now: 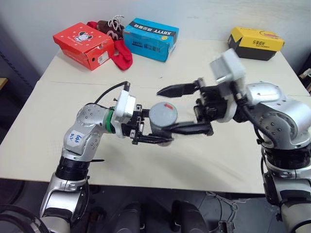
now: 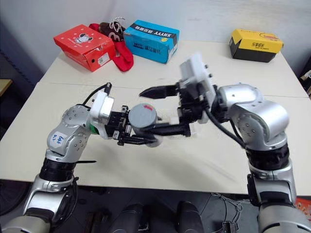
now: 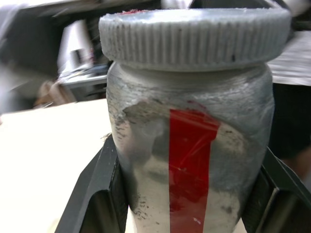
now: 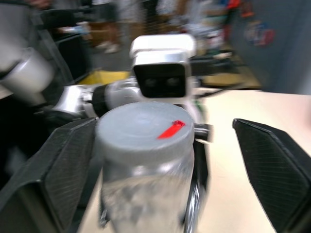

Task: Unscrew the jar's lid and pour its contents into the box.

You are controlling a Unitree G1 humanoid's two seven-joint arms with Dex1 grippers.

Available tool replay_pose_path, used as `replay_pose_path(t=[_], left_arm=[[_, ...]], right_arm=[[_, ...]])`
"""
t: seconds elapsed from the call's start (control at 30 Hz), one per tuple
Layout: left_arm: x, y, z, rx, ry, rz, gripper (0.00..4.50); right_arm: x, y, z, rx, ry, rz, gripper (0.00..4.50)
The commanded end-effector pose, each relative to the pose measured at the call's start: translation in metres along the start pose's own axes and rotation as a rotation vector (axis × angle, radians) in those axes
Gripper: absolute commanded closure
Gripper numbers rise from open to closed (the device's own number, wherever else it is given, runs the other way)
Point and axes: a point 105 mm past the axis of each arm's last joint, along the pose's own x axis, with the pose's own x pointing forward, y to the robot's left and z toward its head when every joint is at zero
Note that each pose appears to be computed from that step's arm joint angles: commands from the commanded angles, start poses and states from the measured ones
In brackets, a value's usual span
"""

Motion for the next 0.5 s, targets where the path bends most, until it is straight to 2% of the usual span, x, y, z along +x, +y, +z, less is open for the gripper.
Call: replay_pose_path(t=[0.03,0.17,0.3,0.5], left_arm=[[-0.005,0.01,0.001,-0.011,0.022,0.094,2.18],[-0.002,0.017,-0.007,-0.045,0.066,0.164,2.18],[0.005,0.013,-0.013,-0.062,0.086,0.146,2.18],[0.013,0.003,-0.017,-0.066,0.101,0.09,2.18]], right_arm=[[-0.008,0.002,0.012,-0.046,-0.038,-0.083,0.05],[-0.004,0.003,-0.004,-0.044,-0.003,-0.14,0.05],[0.01,-0.001,-0.015,-0.039,0.02,-0.188,0.05],[0.023,-0.004,-0.018,-0.045,0.014,-0.189,0.05]])
